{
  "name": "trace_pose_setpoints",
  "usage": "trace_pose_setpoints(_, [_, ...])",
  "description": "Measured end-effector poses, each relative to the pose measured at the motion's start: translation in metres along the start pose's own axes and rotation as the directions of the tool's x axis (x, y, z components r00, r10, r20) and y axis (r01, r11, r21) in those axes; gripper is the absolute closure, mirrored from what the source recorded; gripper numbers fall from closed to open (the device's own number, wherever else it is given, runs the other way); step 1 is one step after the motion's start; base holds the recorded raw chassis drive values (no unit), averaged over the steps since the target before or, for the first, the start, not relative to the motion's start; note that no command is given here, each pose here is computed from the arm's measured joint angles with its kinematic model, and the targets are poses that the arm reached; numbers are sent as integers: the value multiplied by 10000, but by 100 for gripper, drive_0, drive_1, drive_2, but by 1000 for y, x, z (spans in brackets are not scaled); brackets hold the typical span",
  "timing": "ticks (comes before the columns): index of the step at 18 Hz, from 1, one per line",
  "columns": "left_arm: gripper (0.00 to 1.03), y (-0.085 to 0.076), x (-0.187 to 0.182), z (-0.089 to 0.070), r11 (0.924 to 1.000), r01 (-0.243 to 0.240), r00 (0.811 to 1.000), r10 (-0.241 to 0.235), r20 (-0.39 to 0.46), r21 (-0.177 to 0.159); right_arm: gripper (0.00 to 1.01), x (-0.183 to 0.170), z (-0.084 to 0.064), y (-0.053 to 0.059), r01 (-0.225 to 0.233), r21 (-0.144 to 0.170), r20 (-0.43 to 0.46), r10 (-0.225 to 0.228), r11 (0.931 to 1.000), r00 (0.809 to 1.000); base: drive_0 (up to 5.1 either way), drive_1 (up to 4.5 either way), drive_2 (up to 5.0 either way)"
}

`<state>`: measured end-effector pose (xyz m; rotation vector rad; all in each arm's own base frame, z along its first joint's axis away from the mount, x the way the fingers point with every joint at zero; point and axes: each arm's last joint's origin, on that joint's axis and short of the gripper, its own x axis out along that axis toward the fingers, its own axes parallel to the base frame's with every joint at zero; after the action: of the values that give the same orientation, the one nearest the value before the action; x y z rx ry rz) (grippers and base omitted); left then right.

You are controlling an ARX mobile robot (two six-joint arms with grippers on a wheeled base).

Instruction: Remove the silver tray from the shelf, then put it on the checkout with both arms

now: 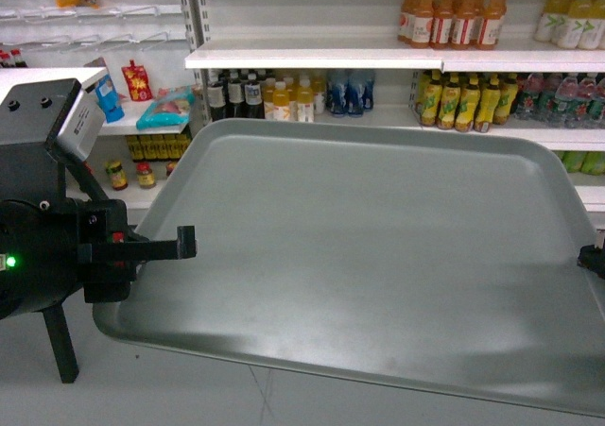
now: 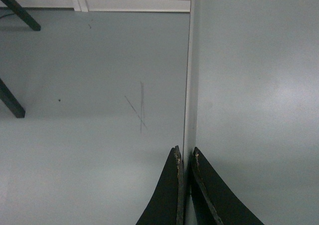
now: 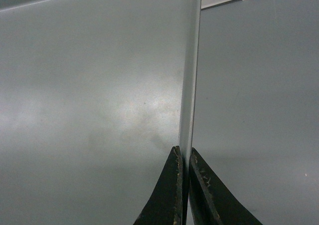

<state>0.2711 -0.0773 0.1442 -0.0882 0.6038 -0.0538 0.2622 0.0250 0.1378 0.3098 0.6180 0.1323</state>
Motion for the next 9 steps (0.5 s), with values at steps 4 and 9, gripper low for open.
trace_pose_setpoints(4, [100,0,-1,0,10000,-7,10000,7,-14,-1,99,-1,0,0,2,5,5,-2,10000,10000,5,-421,431])
trace_pose_setpoints(9, [100,0,-1,1,10000,10,10000,-10,29,-7,99,-1,0,0,0,0,12,0,10000,10000,5,-421,431])
